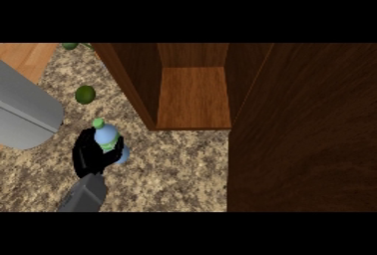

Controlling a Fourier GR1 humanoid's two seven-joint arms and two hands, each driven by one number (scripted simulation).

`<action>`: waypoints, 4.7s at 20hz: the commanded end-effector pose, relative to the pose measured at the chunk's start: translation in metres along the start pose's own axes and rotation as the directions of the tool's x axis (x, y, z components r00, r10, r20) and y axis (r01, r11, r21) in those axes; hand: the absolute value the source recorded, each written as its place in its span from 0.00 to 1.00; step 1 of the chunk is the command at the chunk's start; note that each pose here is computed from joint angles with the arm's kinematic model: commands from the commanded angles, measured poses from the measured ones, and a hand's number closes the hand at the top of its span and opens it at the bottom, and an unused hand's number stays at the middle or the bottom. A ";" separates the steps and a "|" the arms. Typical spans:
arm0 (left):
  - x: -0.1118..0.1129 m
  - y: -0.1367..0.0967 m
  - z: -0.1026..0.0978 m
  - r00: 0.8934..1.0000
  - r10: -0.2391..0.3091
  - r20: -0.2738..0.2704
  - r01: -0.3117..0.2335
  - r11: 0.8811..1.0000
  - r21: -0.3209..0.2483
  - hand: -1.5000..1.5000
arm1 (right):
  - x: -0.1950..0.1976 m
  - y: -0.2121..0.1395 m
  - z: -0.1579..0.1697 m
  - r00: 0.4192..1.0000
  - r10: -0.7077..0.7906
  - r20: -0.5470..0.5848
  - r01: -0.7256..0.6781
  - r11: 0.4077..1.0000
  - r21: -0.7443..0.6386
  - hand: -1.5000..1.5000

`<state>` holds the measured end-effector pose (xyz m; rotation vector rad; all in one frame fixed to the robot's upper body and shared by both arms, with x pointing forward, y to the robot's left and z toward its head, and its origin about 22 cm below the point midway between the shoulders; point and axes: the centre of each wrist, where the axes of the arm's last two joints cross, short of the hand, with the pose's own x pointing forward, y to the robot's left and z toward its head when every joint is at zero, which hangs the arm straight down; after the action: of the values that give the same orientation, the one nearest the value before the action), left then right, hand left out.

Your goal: Pick up the bottled water, place it into the cabinet and close the cabinet

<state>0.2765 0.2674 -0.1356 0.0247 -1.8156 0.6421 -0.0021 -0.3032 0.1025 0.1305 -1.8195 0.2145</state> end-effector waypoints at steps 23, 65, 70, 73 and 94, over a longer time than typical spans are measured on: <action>0.087 -0.190 0.055 0.992 0.084 -0.092 -0.121 0.831 -0.543 1.00 | 0.020 0.005 -0.019 0.996 -0.012 0.089 0.011 1.000 0.009 0.00; 0.069 -0.285 -0.048 0.966 -0.256 0.024 0.252 0.923 -0.292 1.00 | 0.014 -0.013 -0.028 0.995 -0.030 0.096 0.027 0.999 0.026 0.00; 0.069 -0.297 -0.059 0.959 -0.277 0.053 0.279 0.909 -0.309 1.00 | 0.017 -0.012 -0.036 0.994 -0.034 0.104 0.029 0.999 0.043 0.00; 0.068 -0.303 -0.068 0.927 -0.360 0.109 0.376 0.881 -0.288 1.00 | 0.016 -0.019 -0.030 0.995 0.001 0.099 -0.006 0.999 0.054 0.00; 0.072 -0.309 -0.093 0.907 -0.384 0.173 0.421 0.846 -0.328 0.00 | 0.019 -0.015 -0.038 0.993 -0.011 0.116 0.001 0.996 0.086 0.00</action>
<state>0.4352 0.0695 0.0708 0.2486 -1.8768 -0.0261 0.0352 -0.3194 0.1036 0.1903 -1.8850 0.2463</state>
